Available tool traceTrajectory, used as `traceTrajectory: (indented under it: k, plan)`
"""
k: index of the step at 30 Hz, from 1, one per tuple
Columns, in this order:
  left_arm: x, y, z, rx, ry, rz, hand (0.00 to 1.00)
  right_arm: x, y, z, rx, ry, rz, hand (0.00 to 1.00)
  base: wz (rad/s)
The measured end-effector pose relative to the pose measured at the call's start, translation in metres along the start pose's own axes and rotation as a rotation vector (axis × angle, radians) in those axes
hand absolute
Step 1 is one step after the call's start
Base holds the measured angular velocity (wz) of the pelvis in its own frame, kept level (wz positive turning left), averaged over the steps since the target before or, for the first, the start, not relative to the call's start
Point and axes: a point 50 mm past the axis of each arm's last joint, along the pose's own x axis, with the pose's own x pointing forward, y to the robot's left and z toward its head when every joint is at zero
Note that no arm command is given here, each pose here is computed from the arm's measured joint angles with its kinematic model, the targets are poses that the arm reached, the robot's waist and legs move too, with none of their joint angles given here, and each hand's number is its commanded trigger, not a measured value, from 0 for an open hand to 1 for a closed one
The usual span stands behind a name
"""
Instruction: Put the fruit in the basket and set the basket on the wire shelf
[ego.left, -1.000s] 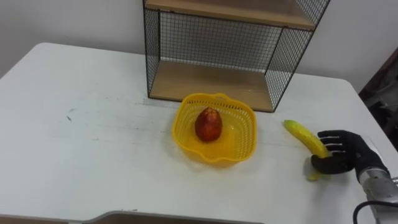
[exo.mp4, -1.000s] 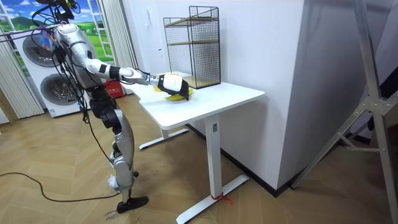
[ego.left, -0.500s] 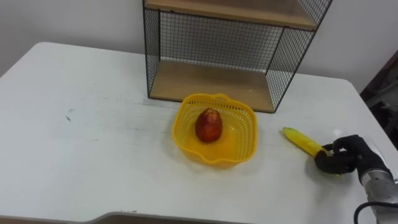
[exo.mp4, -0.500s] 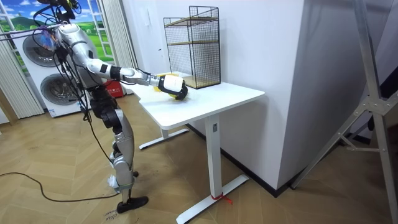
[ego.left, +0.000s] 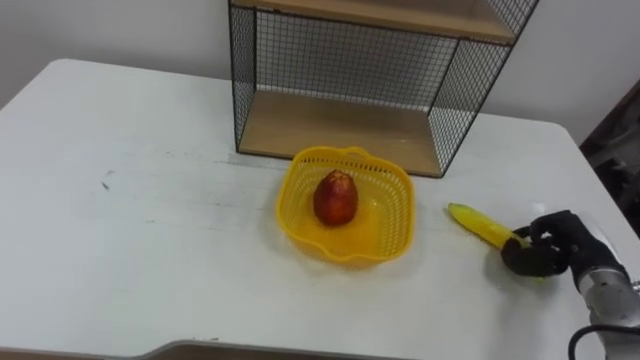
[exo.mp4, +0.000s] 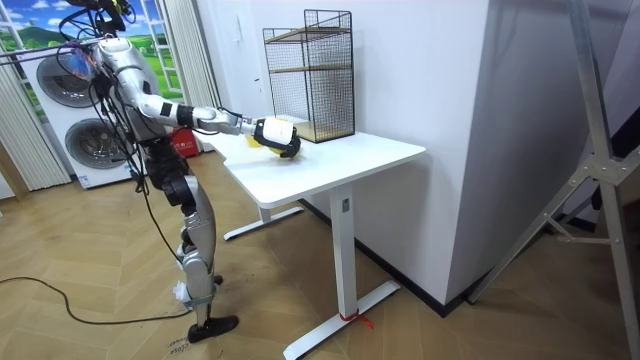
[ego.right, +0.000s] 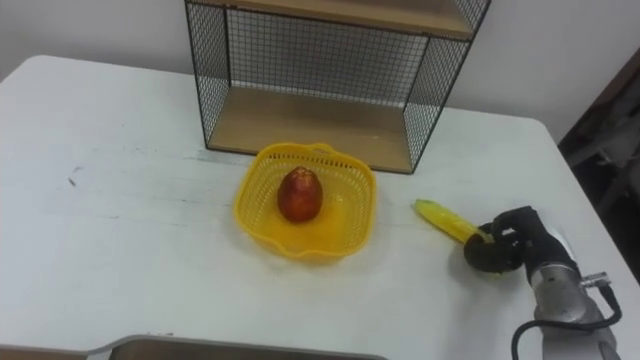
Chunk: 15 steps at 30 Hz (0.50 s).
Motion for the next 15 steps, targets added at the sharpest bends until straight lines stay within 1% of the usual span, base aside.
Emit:
traceTrajectory:
  k: [3, 10, 15]
  plan:
    - [0.000, 0.000, 0.001, -0.002, -0.004, 0.003, 0.00, -0.002, -0.002, 0.015, 0.000, -0.067, 0.003, 1.00, -0.05]
    - [0.000, 0.000, 0.004, 0.000, -0.027, 0.010, 0.00, -0.010, -0.015, 0.052, 0.020, -0.233, -0.053, 1.00, -0.02]
    - [0.000, -0.002, 0.005, -0.001, -0.030, 0.014, 0.00, -0.015, -0.020, 0.068, 0.015, -0.313, -0.082, 1.00, -0.02]
